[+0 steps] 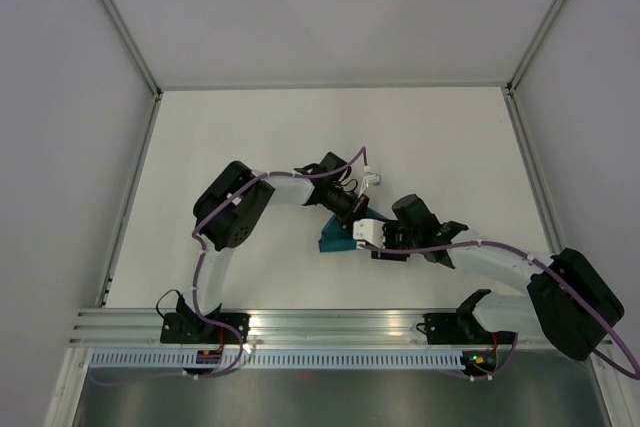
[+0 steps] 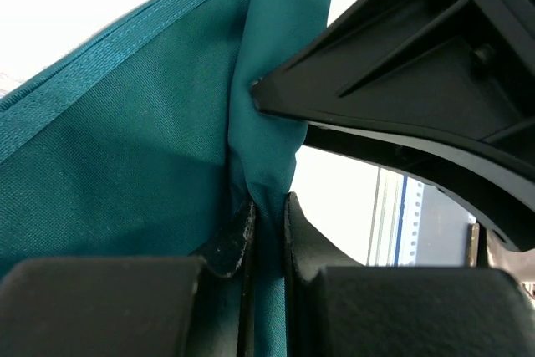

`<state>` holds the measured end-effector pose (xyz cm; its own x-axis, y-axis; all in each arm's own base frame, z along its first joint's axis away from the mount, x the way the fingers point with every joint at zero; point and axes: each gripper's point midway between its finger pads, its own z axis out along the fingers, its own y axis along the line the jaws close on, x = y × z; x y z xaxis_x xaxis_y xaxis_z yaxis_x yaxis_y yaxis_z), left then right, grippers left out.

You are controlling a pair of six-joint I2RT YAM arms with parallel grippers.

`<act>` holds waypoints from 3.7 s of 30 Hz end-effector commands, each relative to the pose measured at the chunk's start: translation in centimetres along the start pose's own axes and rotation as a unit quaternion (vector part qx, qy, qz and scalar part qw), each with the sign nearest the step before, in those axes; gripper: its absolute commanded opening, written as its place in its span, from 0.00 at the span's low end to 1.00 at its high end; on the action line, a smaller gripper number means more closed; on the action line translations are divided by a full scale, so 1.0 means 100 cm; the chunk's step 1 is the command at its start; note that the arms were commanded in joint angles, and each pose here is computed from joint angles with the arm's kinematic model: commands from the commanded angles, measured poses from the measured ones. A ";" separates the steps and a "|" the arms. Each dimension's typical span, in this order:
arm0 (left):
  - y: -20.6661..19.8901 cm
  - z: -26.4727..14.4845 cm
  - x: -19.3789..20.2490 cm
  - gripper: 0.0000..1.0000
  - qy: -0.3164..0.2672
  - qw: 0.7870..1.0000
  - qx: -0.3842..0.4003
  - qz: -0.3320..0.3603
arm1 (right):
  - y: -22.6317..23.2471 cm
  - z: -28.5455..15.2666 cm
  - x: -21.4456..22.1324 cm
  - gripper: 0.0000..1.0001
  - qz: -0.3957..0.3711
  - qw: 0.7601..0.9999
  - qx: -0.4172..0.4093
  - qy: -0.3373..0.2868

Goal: Fold the napkin, place the utensils inside, and roll it up
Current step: Roll the napkin with the utensil

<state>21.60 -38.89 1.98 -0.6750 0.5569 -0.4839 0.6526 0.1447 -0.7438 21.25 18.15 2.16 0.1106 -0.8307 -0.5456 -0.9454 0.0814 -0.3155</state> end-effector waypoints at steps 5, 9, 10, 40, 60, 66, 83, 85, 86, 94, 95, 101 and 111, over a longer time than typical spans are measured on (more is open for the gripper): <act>0.046 0.003 0.072 0.03 0.087 0.987 -0.094 -0.097 | -0.002 0.008 0.015 0.29 -0.010 0.999 0.010 0.034; 0.046 -0.004 0.055 0.15 0.068 0.988 -0.107 -0.087 | 0.008 0.011 0.023 0.05 -0.006 0.998 -0.020 0.054; 0.046 -0.007 0.049 0.20 0.058 0.989 -0.112 -0.082 | 0.009 0.011 0.025 0.04 -0.006 0.998 -0.028 0.059; -0.051 -0.159 -0.055 0.44 -0.344 0.764 -0.484 0.252 | 0.002 0.036 0.053 0.01 0.221 0.888 -0.386 0.115; -0.022 -0.022 -0.012 0.58 -0.070 0.737 -0.471 0.480 | -0.015 0.045 0.056 0.00 0.267 0.870 -0.396 0.122; -0.018 -0.006 -0.015 0.58 -0.061 0.732 -0.463 0.496 | -0.016 0.045 0.056 0.00 0.272 0.868 -0.398 0.120; 0.005 0.030 0.021 0.23 0.042 0.810 -0.379 0.446 | -0.014 0.044 0.055 0.00 0.279 0.862 -0.406 0.116; 0.002 0.036 0.026 0.13 0.055 0.826 -0.354 0.436 | -0.014 0.044 0.055 0.02 0.280 0.862 -0.406 0.117; 0.003 0.036 0.027 0.08 0.057 0.832 -0.350 0.428 | -0.015 0.044 0.055 0.03 0.281 0.862 -0.405 0.116; -0.007 0.045 0.040 0.02 0.080 0.897 -0.257 0.350 | -0.043 0.035 0.041 0.61 0.280 0.897 -0.331 0.086; -0.008 0.045 0.042 0.02 0.079 0.906 -0.243 0.338 | -0.048 0.035 0.040 0.64 0.279 0.903 -0.317 0.079; -0.010 0.039 0.045 0.02 0.093 0.936 -0.202 0.274 | -0.099 0.025 0.030 0.71 0.319 0.927 -0.187 0.057; -0.008 0.019 0.034 0.02 0.093 0.974 -0.134 0.159 | -0.169 -0.025 0.043 0.73 0.399 0.916 -0.004 -0.025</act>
<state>21.22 -41.56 2.61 -0.1859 0.6694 -0.7193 0.9812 0.0875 -0.1721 33.87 12.91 4.11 -0.6334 -0.5739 -0.5191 -0.7635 0.5728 0.2983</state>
